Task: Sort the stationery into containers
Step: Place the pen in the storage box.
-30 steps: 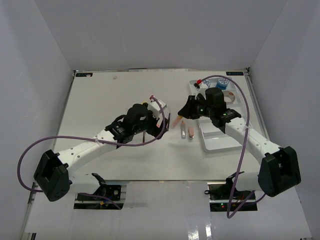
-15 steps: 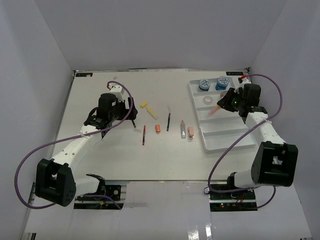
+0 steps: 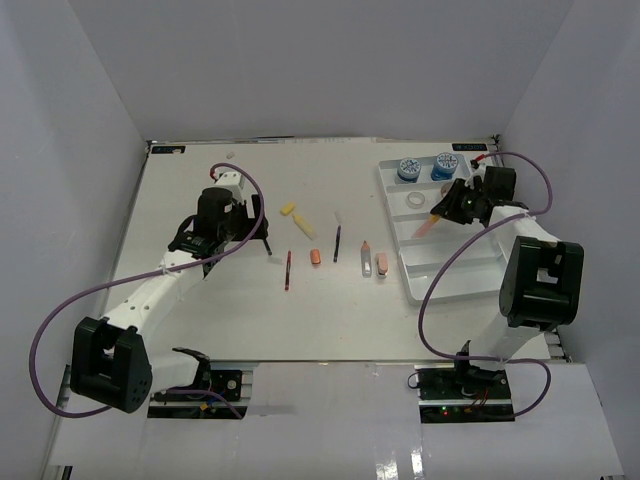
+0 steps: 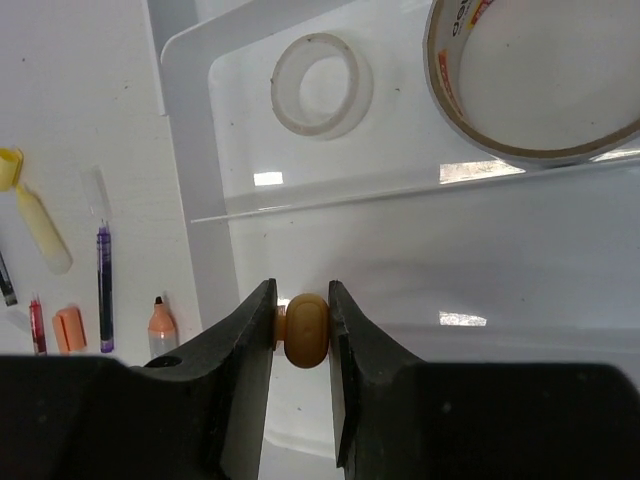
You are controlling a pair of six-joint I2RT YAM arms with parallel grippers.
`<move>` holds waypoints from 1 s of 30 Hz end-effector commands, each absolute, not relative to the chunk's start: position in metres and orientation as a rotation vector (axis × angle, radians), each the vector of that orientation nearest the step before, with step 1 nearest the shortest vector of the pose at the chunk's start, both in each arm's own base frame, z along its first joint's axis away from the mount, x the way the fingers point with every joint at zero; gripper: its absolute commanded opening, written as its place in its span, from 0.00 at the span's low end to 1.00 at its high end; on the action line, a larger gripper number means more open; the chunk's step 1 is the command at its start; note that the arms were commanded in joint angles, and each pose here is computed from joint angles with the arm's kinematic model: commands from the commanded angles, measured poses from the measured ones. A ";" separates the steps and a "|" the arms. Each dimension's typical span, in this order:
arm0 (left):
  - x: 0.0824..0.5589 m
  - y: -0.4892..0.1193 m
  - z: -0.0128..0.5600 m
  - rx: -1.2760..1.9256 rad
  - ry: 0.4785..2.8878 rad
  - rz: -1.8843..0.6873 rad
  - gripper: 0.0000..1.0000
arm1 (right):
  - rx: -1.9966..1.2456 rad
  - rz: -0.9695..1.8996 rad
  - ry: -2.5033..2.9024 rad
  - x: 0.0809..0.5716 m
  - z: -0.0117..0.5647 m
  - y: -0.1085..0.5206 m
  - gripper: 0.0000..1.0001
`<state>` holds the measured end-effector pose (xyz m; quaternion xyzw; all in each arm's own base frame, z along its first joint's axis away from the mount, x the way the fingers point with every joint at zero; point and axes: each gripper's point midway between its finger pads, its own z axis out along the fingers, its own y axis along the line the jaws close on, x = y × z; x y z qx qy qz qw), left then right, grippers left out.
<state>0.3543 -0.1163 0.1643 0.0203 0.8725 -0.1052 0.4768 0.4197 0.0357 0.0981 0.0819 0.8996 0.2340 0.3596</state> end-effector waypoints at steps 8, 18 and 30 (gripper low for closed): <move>0.354 -0.115 0.166 0.031 2.131 -0.255 0.98 | 0.223 0.493 2.330 0.424 0.088 0.015 0.51; 0.353 -0.114 0.168 -0.002 2.132 -0.258 0.98 | 0.213 0.207 2.159 0.404 0.175 -0.015 0.87; 0.352 -0.113 0.162 -0.071 2.162 -0.266 0.98 | 0.017 0.290 1.702 0.344 0.315 0.024 0.90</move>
